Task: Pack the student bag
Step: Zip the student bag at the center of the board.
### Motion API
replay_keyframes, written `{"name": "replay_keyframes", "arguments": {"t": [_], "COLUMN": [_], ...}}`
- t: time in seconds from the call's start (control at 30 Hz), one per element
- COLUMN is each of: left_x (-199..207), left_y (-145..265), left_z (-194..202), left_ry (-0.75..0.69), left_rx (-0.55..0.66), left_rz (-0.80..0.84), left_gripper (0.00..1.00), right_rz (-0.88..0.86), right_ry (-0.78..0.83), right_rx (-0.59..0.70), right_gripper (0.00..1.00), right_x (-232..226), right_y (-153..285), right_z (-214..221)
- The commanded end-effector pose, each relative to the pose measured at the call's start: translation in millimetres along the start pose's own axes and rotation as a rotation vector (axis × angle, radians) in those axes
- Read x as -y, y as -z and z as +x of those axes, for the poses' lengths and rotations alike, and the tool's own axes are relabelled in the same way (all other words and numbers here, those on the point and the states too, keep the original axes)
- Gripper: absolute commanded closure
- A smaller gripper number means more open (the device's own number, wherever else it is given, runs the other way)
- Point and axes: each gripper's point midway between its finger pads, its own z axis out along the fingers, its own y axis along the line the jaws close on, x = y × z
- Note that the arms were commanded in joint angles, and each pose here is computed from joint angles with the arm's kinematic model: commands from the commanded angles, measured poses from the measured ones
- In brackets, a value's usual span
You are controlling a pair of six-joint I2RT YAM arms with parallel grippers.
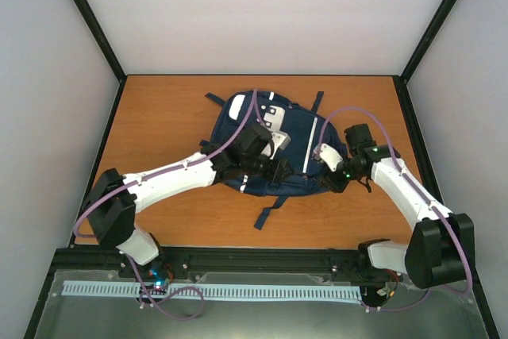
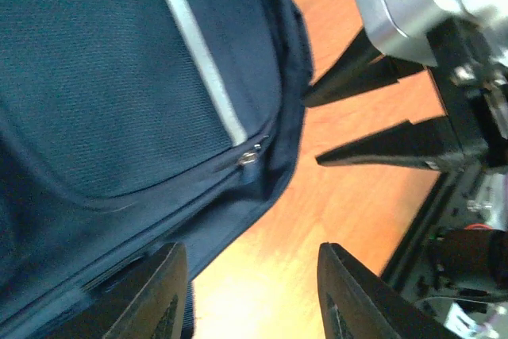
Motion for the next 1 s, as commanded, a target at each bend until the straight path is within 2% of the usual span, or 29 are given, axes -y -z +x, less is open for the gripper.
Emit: {"name": "replay_keyframes", "arguments": {"t": [0.0, 0.13, 0.37, 0.6, 0.8, 0.97], "left_x": [-34.7, -55.0, -75.3, -85.9, -95.0, -101.2], "left_y": [13.0, 15.0, 2.3, -9.5, -8.2, -6.8], "left_z": [5.1, 7.2, 8.2, 12.5, 16.8, 17.8], "left_ry": [0.033, 0.081, 0.110, 0.121, 0.146, 0.167], "left_rx": [0.055, 0.076, 0.079, 0.068, 0.078, 0.087], "left_rz": [-0.164, -0.213, -0.246, -0.256, -0.277, -0.288], "left_gripper": [0.51, 0.48, 0.47, 0.48, 0.48, 0.47], "right_rz": [0.009, 0.050, 0.157, 0.295, 0.296, 0.373], "right_ry": [0.080, 0.134, 0.117, 0.139, 0.207, 0.237], "right_rx": [0.054, 0.033, -0.049, -0.093, -0.147, -0.171], "right_gripper": [0.58, 0.58, 0.58, 0.61, 0.58, 0.57], "right_x": [-15.0, -22.2, -14.4, -0.3, -9.7, -1.8], "right_y": [-11.8, -26.3, -51.2, -52.4, -56.5, -50.9], "right_z": [-23.4, -34.9, -42.7, -39.0, -22.1, -15.6]}}
